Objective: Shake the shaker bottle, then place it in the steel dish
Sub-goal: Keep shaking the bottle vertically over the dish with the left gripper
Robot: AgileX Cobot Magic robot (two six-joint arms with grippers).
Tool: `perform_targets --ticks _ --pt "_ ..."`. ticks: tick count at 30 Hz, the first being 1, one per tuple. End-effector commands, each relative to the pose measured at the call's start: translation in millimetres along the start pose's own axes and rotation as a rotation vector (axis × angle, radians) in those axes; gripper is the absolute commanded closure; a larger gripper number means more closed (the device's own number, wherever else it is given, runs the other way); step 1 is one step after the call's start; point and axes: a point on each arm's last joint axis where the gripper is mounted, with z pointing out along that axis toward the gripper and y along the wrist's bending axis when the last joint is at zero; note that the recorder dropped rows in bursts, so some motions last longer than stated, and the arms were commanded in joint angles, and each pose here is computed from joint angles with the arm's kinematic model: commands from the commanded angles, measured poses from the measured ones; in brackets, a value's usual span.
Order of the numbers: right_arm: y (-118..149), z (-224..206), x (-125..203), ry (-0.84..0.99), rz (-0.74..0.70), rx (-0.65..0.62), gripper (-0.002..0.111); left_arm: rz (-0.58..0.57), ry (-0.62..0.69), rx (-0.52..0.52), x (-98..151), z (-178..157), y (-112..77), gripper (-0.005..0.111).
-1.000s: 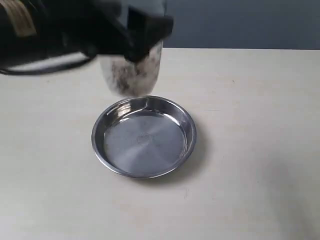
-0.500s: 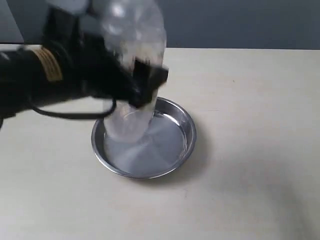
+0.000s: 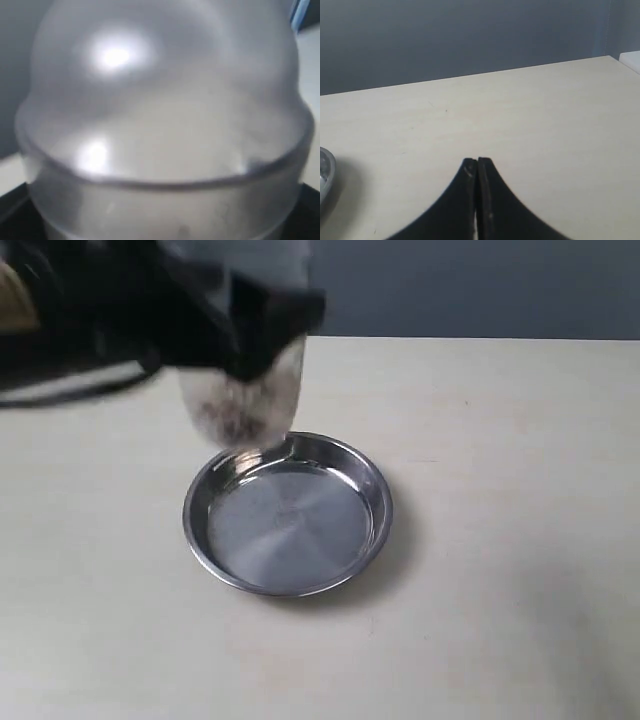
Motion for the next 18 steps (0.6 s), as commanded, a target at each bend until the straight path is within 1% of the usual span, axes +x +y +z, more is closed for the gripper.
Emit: perform_targets --ticks 1,2,3,4,5,6,7,8,10,11,12,13,14,15,16,17,18 --pt "-0.3 -0.2 -0.6 -0.012 -0.004 0.004 0.109 -0.062 0.187 -0.034 57.2 23.8 7.3 0.106" --pt "-0.3 -0.2 -0.6 -0.012 -0.004 0.004 0.109 -0.068 0.171 -0.032 51.6 24.9 6.7 0.106" --pt "-0.3 -0.2 -0.6 -0.012 -0.004 0.004 0.109 -0.07 0.1 -0.021 31.1 20.1 4.3 0.106" --pt "-0.3 -0.2 -0.6 -0.012 -0.004 0.004 0.109 -0.063 -0.006 -0.005 2.1 8.5 0.9 0.106" --pt "-0.3 -0.2 -0.6 -0.012 -0.004 0.004 0.109 -0.017 -0.101 0.008 -21.9 -5.7 -2.1 0.106" --pt "-0.3 -0.2 -0.6 -0.012 -0.004 0.004 0.109 0.015 -0.16 0.015 -36.3 -14.5 -4.0 0.106" --pt "-0.3 -0.2 -0.6 -0.012 -0.004 0.004 0.109 0.007 -0.148 0.014 -34.2 -15.5 -3.7 0.106" --pt "-0.3 -0.2 -0.6 -0.012 -0.004 0.004 0.109 -0.003 -0.073 0.007 -19.1 -9.1 -2.0 0.106" --pt "-0.3 -0.2 -0.6 -0.012 -0.004 0.004 0.109 -0.035 0.156 -0.023 40.9 14.1 5.1 0.106" --pt "-0.3 -0.2 -0.6 -0.012 -0.004 0.004 0.109 -0.055 0.221 -0.035 59.1 20.4 7.2 0.106" --pt "-0.3 -0.2 -0.6 -0.012 -0.004 0.004 0.109 -0.073 0.234 -0.039 61.5 23.5 7.5 0.106" --pt "-0.3 -0.2 -0.6 -0.012 -0.004 0.004 0.109 -0.07 0.173 -0.03 44.6 20.9 5.6 0.106" --pt "-0.3 -0.2 -0.6 -0.012 -0.004 0.004 0.109 -0.046 0.073 -0.014 19.8 11.0 2.8 0.106" --pt "-0.3 -0.2 -0.6 -0.012 -0.004 0.004 0.109 0.016 -0.062 0.004 -12.0 -3.1 -1.1 0.106" --pt "-0.3 -0.2 -0.6 -0.012 -0.004 0.004 0.109 0.074 -0.16 0.014 -34.7 -15.4 -4.1 0.106" --pt "-0.3 -0.2 -0.6 -0.012 -0.004 0.004 0.109 0.056 -0.187 0.016 -41.1 -20.2 -4.7 0.106" --pt "-0.3 -0.2 -0.6 -0.012 -0.004 0.004 0.109 0.017 -0.14 0.012 -32.3 -18.3 -3.5 0.106"
